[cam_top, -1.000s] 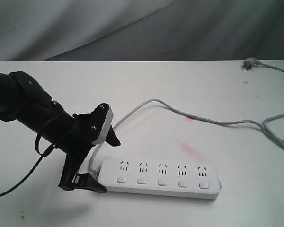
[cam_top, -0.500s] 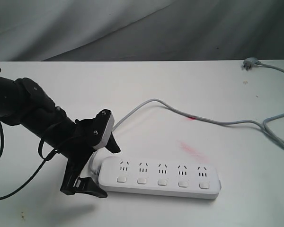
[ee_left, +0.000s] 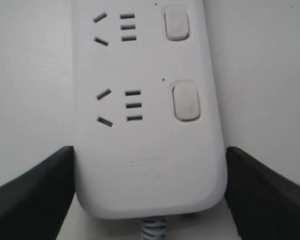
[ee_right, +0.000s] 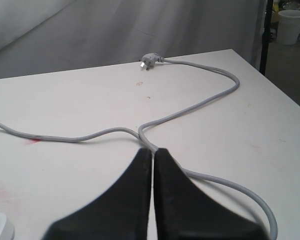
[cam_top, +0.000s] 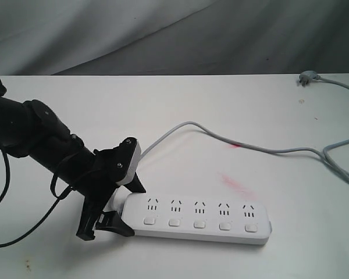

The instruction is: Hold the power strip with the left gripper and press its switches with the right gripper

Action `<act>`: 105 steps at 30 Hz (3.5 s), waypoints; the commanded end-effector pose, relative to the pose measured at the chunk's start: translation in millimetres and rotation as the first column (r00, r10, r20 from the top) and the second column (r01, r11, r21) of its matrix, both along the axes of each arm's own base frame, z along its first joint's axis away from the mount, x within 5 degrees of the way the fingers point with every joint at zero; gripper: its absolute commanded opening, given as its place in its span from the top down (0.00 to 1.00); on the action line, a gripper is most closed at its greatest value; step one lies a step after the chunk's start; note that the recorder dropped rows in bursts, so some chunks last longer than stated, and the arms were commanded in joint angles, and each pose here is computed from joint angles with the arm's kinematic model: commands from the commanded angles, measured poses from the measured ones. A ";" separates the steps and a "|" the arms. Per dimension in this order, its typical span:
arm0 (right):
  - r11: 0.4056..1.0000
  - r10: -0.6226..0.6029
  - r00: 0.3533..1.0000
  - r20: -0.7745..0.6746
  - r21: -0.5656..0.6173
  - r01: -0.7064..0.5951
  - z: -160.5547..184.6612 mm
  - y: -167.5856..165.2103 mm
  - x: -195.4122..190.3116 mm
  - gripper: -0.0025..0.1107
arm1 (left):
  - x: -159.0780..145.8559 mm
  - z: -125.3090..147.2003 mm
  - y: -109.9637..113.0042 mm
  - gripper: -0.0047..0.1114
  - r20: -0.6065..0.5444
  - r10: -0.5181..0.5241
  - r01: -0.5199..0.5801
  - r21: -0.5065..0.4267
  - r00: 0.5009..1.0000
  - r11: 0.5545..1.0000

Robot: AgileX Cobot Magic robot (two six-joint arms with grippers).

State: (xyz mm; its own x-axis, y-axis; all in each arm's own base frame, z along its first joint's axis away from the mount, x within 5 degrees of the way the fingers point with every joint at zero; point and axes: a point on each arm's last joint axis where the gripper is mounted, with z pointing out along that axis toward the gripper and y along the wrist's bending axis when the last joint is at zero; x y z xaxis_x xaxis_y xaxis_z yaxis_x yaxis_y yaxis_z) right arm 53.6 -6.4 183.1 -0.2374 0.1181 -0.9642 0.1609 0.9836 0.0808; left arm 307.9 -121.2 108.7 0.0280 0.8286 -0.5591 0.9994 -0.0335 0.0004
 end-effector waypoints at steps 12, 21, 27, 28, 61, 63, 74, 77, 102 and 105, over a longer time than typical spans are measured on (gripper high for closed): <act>1.000 0.004 1.000 0.010 -0.004 -0.004 0.1 0.1 -0.2 0.96 | 4.0 0.4 -0.7 0.96 0.035 0.015 -0.016 0.011 0.999 1.000; 0.991 0.012 1.000 0.023 -0.130 -0.009 3.1 -2.0 0.2 0.96 | 4.0 0.4 -0.7 0.96 0.035 0.015 -0.016 0.011 0.999 1.000; 0.998 -0.031 0.898 0.439 -0.033 0.051 40.2 -4.0 0.1 0.96 | 4.0 0.4 -0.7 0.96 0.035 0.015 -0.016 0.011 0.999 1.000; 0.998 -0.043 0.857 0.514 -0.021 0.063 47.5 -5.1 -1.9 0.96 | 4.0 0.4 -0.7 0.96 0.035 0.015 -0.016 0.011 0.999 1.000; 0.943 0.286 0.934 -0.213 -0.109 -0.313 191.2 6.1 206.1 0.98 | 3.8 0.4 -0.8 0.96 0.034 0.014 -0.015 0.011 0.999 1.000; 0.908 0.366 0.880 -0.303 -0.091 -0.410 184.3 16.2 224.1 0.98 | 3.8 0.4 -0.8 0.96 0.034 0.014 -0.015 0.011 0.999 1.000; 0.229 0.879 0.145 -0.453 0.134 -0.964 84.7 119.6 277.3 0.98 | 3.8 0.4 -0.8 0.96 0.034 0.014 -0.015 0.011 0.999 1.000; 0.159 0.877 0.052 -0.477 0.187 -0.969 63.8 146.3 275.2 0.94 | 3.8 0.4 -0.8 0.96 0.034 0.014 -0.015 0.011 0.999 1.000; 0.042 0.872 -0.052 -0.487 0.179 -0.983 21.5 215.2 265.8 0.33 | 3.8 0.4 -0.8 0.96 0.034 0.014 -0.015 0.011 0.999 1.000; 0.009 0.871 -0.062 -0.488 0.142 -0.990 19.9 219.8 264.9 0.33 | 3.8 0.4 -0.8 0.96 0.034 0.014 -0.015 0.011 0.999 1.000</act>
State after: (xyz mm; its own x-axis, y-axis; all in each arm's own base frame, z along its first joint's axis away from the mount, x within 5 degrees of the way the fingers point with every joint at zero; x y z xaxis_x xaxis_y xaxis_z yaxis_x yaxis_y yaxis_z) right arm 319.9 208.1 202.2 -0.2768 -0.6775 -0.6815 -0.9597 0.2307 0.1604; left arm 309.0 -121.0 108.6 0.0264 0.8303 -0.5568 0.9996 -0.0257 0.0090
